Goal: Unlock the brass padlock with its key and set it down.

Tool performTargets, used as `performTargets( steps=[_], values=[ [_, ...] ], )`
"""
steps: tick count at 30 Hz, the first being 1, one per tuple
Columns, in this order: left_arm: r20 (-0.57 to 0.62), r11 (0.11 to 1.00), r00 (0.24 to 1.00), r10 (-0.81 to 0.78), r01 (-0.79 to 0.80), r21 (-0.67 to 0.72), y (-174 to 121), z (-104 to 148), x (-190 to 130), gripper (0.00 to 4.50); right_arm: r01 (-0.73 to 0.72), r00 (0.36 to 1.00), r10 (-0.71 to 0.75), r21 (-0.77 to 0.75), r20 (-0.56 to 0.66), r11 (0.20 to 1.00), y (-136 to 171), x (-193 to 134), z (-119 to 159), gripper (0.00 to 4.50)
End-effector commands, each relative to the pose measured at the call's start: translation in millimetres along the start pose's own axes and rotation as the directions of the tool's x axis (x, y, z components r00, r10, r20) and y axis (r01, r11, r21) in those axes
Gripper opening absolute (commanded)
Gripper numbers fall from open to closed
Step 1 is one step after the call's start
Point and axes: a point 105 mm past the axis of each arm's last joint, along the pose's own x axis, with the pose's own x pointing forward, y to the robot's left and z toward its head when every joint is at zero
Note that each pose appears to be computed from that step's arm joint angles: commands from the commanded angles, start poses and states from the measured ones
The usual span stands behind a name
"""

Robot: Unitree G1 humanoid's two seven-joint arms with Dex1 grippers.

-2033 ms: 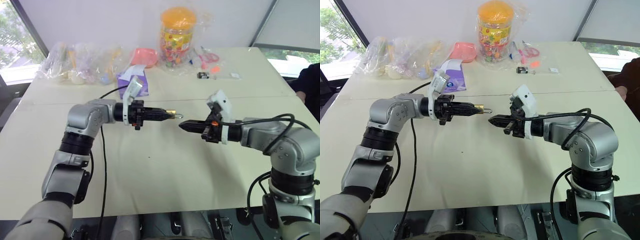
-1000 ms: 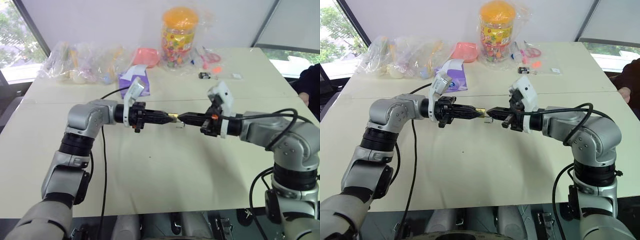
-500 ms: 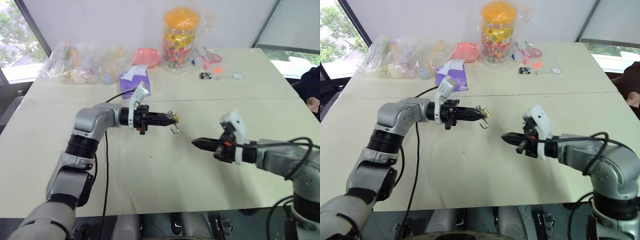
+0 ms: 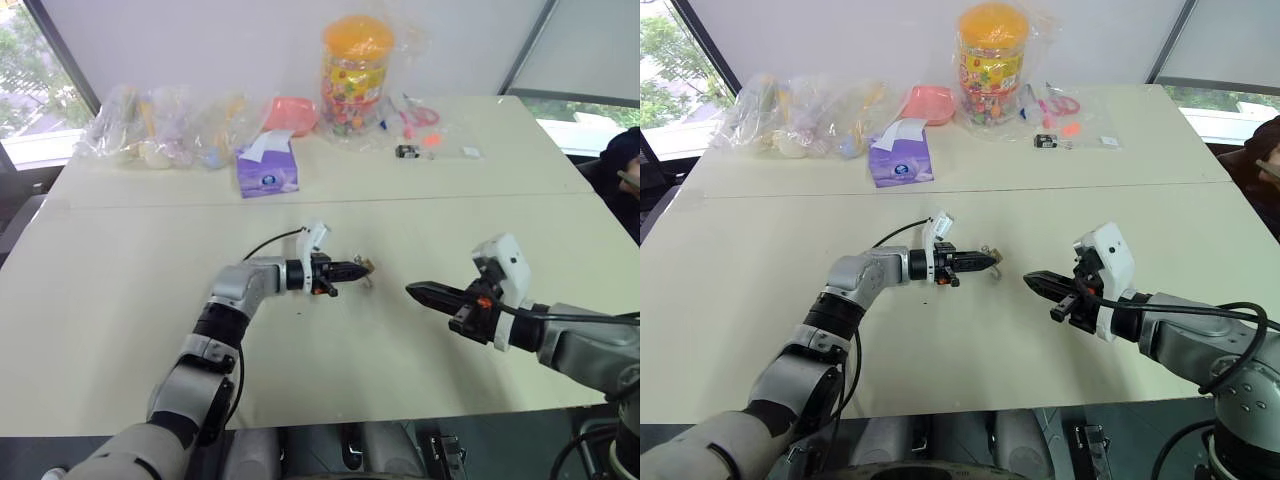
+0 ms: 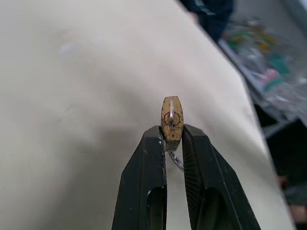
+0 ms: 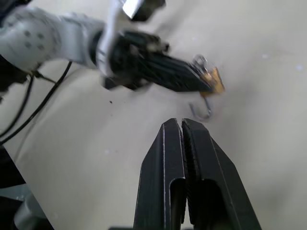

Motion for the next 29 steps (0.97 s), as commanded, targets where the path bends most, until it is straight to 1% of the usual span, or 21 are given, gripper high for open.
performTargets(
  steps=[1, 4, 6, 10, 11, 12, 13, 14, 15, 20, 24, 26, 29],
  values=[
    [-0.021, 0.992, 0.992, 0.123, -0.124, -0.018, 16, -5, -7, 0.00, 0.005, 0.999, -0.003, -0.035, 0.037, 0.999, 5, -4, 9, 0.11],
    [-0.027, 0.985, 0.989, 0.145, -0.146, -0.087, 20, -7, -14, 0.00, 0.004, 0.999, -0.003, -0.031, 0.036, 1.000, 6, -4, 9, 0.11],
    [-0.025, 0.982, 0.989, 0.146, -0.148, -0.119, 20, -6, -18, 1.02, 0.003, 0.999, -0.002, -0.029, 0.033, 1.000, 6, -3, 8, 0.00],
    [-0.035, 0.981, 0.992, 0.120, -0.124, -0.148, 16, -6, -30, 2.67, 0.000, 1.000, 0.000, -0.025, 0.026, 1.000, 6, -3, 8, 0.00],
    [-0.037, 0.982, 0.993, 0.111, -0.116, -0.152, 14, -5, -34, 3.17, -0.001, 1.000, 0.001, -0.024, 0.022, 1.000, 6, -4, 7, 0.00],
    [-0.043, 0.983, 0.994, 0.098, -0.103, -0.153, 12, -4, -41, 3.48, 0.000, 1.000, 0.001, -0.023, 0.017, 1.000, 6, -4, 7, 0.00],
    [-0.049, 0.985, 0.996, 0.076, -0.083, -0.153, 8, -3, -49, 3.97, 0.002, 1.000, -0.002, -0.027, 0.005, 1.000, 5, -6, 5, 0.00],
    [-0.055, 0.987, 0.997, 0.055, -0.062, -0.149, 5, -1, -56, 4.32, 0.003, 1.000, -0.004, -0.031, -0.004, 1.000, 5, -7, 4, 0.00],
    [-0.063, 0.989, 0.997, 0.032, -0.041, -0.142, 1, 0, -62, 4.45, 0.003, 1.000, -0.003, -0.034, -0.013, 0.999, 5, -8, 3, 0.00],
    [-0.107, 0.997, 0.992, -0.073, 0.073, -0.001, -20, 9, -92, 4.45, 0.001, 0.997, -0.007, -0.083, -0.074, 0.997, 3, -16, -1, 0.00],
    [-0.187, 0.968, 0.982, -0.043, 0.087, 0.234, -25, 13, -108, 4.45, 0.011, 0.995, -0.023, -0.122, -0.098, 0.992, -1, -21, 0, 0.00],
    [-0.190, 0.952, 0.981, -0.042, 0.097, 0.290, -28, 19, -113, 4.45, 0.010, 0.995, -0.024, -0.141, -0.099, 0.990, -2, -22, 2, 0.00],
    [-0.184, 0.937, 0.982, -0.031, 0.093, 0.337, -28, 27, -118, 4.45, 0.017, 0.994, -0.035, -0.168, -0.104, 0.986, -5, -23, 3, 0.00]
  ],
)
